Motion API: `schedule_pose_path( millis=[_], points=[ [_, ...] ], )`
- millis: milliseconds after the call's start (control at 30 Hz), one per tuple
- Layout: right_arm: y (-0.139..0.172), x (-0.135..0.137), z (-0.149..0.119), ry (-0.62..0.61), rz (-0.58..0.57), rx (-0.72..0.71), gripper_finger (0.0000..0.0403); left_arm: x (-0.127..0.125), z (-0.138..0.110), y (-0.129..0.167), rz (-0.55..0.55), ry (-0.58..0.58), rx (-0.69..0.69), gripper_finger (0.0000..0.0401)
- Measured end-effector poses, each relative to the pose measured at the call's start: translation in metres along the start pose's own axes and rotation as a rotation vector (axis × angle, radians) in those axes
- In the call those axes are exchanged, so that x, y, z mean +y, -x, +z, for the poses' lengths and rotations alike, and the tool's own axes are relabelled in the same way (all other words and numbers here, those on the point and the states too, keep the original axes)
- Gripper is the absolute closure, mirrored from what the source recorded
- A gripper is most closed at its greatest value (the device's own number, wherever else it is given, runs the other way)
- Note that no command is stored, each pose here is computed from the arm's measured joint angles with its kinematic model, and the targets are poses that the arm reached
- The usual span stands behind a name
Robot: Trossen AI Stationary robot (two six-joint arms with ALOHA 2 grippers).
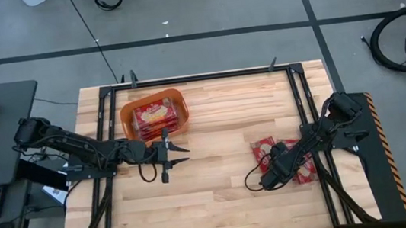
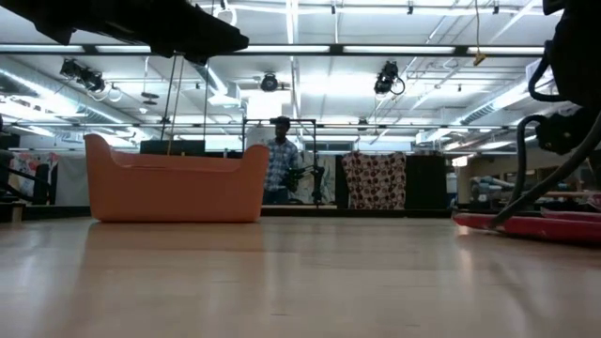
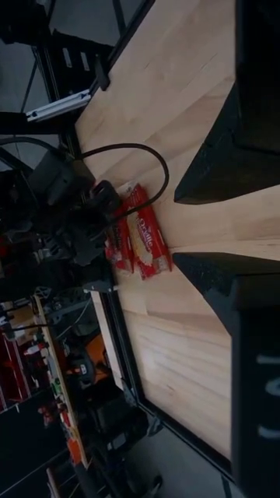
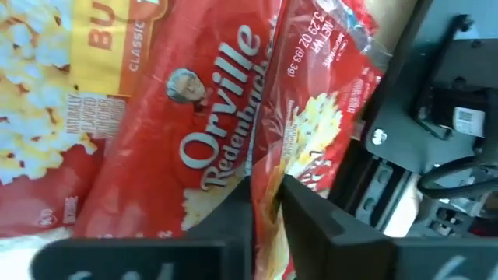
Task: Sort popcorn bags into baskets
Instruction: Put the popcorn bag into the orange bin
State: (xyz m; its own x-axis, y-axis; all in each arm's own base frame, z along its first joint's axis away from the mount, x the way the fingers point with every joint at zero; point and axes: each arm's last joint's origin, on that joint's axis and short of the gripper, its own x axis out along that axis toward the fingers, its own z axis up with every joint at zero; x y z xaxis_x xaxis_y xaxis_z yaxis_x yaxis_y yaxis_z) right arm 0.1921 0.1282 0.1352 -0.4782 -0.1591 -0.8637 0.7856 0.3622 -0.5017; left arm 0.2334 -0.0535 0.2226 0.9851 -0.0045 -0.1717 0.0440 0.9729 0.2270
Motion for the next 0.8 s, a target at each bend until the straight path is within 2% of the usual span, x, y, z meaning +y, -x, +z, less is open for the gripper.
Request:
schedule_pose_path(
  millis=[200, 467, 567, 800],
  points=[
    [0.012, -0.002, -0.002, 0.019, -0.025, 0.000, 0.0380, 0.000, 0.000, 0.000, -0.001, 0.000, 0.003, 0.0285],
    [0.041, -0.001, -0.004, 0.064, -0.010, -0.049, 0.0375, -0.001, 0.000, 0.000, -0.003, 0.023, 0.003, 0.0285],
    [0.062, -0.003, -0.004, 0.087, -0.001, -0.141, 0.0379, -0.004, 0.001, 0.001, -0.017, 0.037, -0.001, 0.0285],
    [0.114, -0.003, 0.000, 0.201, 0.126, -0.500, 0.0376, -0.023, 0.015, 0.022, -0.125, 0.049, -0.051, 0.0285]
  ],
)
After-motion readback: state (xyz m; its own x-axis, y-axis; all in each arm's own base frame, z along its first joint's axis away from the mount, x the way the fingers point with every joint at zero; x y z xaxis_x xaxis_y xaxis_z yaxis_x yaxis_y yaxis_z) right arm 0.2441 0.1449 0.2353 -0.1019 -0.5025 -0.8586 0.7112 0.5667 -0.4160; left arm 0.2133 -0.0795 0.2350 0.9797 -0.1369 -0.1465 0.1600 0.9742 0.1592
